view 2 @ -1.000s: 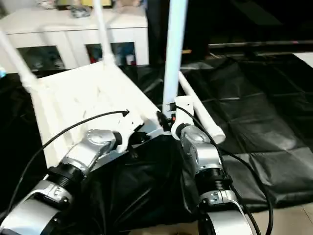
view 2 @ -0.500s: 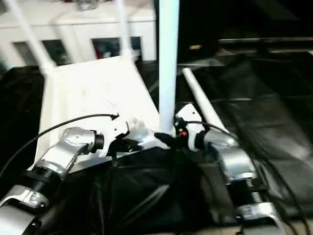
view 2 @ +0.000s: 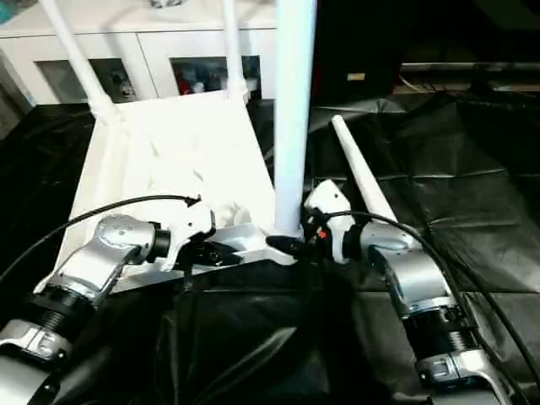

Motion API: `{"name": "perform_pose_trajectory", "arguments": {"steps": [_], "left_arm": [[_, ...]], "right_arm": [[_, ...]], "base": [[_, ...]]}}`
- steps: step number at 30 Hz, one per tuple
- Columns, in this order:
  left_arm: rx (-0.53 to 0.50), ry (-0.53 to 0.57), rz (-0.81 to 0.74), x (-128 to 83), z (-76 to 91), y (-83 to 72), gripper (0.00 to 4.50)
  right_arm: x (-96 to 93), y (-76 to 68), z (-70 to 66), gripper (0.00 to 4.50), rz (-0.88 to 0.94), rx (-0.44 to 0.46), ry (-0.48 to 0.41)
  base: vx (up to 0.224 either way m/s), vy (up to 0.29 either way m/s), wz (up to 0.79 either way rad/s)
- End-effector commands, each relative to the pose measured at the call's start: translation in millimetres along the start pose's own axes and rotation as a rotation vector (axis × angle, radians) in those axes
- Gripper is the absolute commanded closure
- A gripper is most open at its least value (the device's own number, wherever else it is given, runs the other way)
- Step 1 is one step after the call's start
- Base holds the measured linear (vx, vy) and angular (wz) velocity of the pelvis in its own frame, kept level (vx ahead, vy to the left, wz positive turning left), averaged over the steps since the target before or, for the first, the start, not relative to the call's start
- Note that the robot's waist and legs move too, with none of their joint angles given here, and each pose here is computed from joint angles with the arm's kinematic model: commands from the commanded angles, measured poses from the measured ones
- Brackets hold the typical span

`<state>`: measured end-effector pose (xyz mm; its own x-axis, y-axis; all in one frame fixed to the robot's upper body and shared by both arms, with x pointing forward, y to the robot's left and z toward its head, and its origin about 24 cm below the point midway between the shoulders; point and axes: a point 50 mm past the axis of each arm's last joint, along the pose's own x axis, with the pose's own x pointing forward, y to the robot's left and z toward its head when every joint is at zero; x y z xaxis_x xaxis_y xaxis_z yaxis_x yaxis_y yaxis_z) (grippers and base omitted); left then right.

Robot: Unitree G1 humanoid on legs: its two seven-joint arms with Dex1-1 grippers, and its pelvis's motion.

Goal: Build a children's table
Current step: Rotate leg to tighten

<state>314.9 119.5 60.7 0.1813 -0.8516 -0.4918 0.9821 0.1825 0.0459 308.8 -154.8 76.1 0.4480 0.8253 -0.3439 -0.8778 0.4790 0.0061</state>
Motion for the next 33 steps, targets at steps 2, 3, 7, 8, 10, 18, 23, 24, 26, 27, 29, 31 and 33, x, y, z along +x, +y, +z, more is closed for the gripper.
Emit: {"name": "perform_pose_trajectory", "arguments": {"steps": [2, 3, 7, 8, 10, 18, 23, 24, 26, 27, 29, 31, 33], "left_arm": [[0.059, -0.06, -0.037, 0, 14.6, -0.9, 4.5], [0.056, -0.061, -0.03, 1, 14.5, -0.4, 4.5], [0.035, -0.075, -0.004, 3, 14.9, 1.0, 4.5], [0.021, -0.084, 0.02, 6, 16.0, 2.7, 4.5], [0.012, -0.087, 0.039, 8, 16.8, 4.1, 4.5], [-0.047, -0.135, 0.212, 41, 32.8, 12.4, 4.5], [-0.101, -0.145, 0.294, 61, 40.8, 12.2, 4.5], [-0.101, -0.147, 0.288, 63, 41.6, 11.5, 4.5], [-0.094, -0.152, 0.273, 63, 41.8, 10.8, 4.5], [-0.094, -0.152, 0.273, 63, 41.8, 10.8, 4.5], [-0.083, -0.154, 0.257, 62, 41.3, 10.3, 4.5], [-0.072, -0.147, 0.231, 58, 38.1, 9.4, 4.5], [-0.055, -0.153, 0.2, 54, 35.7, 7.5, 4.5]], "right_arm": [[1.6, 3.0, -4.2, 1.8, 0.01, -0.007, 0.018], [2.9, 3.7, -5.3, 1.81, 0.008, -0.001, 0.018], [4.7, 3.9, -10.4, 1.83, -0.026, 0.039, 0.012], [6.5, 2.3, -14.3, 1.83, -0.069, 0.076, 0.009], [8.3, 0.6, -16.6, 1.84, -0.105, 0.099, 0.006], [44.7, -3.6, -32.4, 1.84, -0.475, 0.328, -0.024], [74.7, 9.0, -24.5, 1.85, -0.498, 0.357, -0.056], [79.3, 13.5, -18.7, 1.85, -0.455, 0.344, -0.084], [79.4, 14.1, -14.7, 1.29, -0.43, 0.35, -0.113], [79.4, 14.1, -14.7, 1.15, -0.43, 0.35, -0.113], [77.7, 12.4, -12.7, 1.09, -0.425, 0.344, -0.125], [73.0, 7.6, -10.5, 0.95, -0.428, 0.305, -0.125], [67.0, 5.9, -8.8, 0.71, -0.39, 0.254, -0.121]], "base": [[0.0, 0.0, 0.0], [0.0, 0.0, 0.0], [0.0, 0.0, 0.0], [0.0, 0.0, 0.0], [0.0, 0.0, 0.0], [0.0, 0.0, 0.0], [0.0, 0.0, 0.0], [0.0, 0.0, 0.0], [0.0, 0.0, 0.0], [0.0, 0.0, 0.0], [0.0, 0.0, 0.0], [0.0, 0.0, 0.0], [0.0, 0.0, 0.0]]}}
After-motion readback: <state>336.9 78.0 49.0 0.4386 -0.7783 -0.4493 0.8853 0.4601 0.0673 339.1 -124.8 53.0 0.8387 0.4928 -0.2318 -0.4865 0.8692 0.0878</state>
